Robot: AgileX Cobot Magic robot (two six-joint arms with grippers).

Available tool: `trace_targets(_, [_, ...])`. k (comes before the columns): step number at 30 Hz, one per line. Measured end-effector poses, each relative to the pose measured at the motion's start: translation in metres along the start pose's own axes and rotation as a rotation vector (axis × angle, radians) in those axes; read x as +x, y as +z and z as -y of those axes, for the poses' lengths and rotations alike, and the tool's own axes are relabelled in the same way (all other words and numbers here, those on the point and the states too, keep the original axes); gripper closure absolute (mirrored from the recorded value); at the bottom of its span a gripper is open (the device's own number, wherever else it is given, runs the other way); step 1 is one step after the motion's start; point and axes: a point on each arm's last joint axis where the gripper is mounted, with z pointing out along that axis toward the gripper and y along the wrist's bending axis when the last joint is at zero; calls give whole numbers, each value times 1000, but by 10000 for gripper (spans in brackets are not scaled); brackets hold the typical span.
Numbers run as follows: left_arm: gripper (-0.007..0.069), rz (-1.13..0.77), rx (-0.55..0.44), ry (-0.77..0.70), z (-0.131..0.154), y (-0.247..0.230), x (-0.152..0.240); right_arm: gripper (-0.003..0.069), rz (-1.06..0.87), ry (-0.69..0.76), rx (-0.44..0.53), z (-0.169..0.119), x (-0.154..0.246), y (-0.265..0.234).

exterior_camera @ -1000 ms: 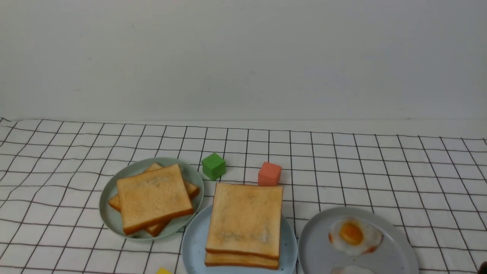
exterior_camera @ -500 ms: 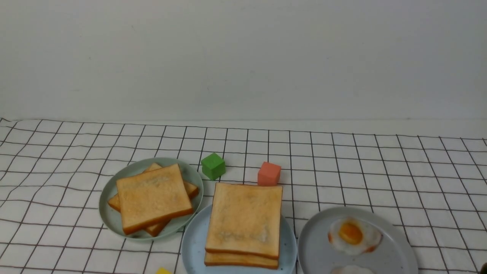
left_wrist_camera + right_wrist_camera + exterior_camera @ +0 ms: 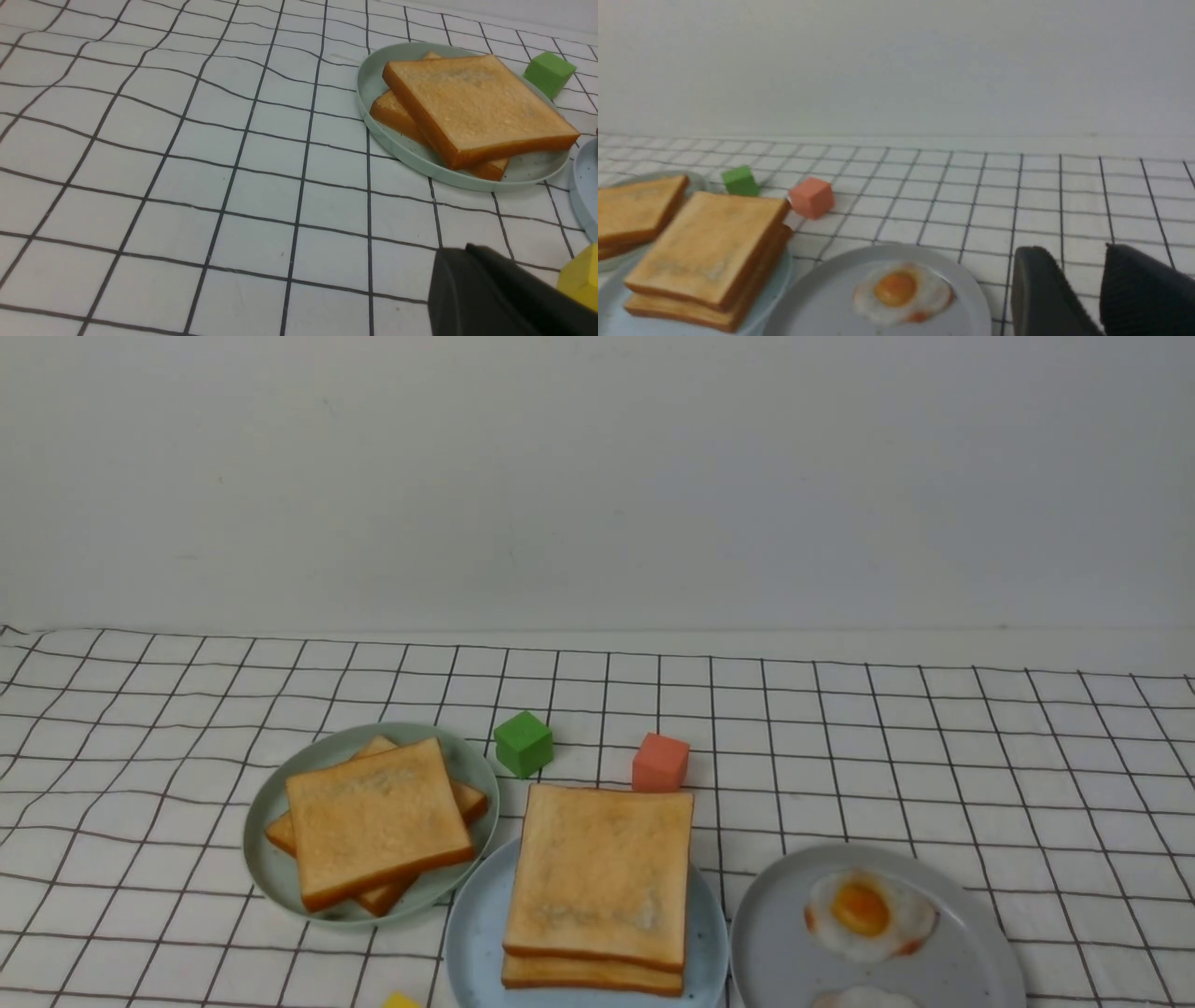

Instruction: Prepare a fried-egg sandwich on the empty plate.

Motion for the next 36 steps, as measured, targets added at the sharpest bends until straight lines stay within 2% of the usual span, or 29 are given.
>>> trace_targets(6, [607, 1, 0, 0, 0, 0, 0, 427, -149, -11, 23, 5, 52, 17])
trace_targets(36, [578, 0, -1, 2, 0, 0, 0, 421, -129, -12, 34, 6, 52, 18])
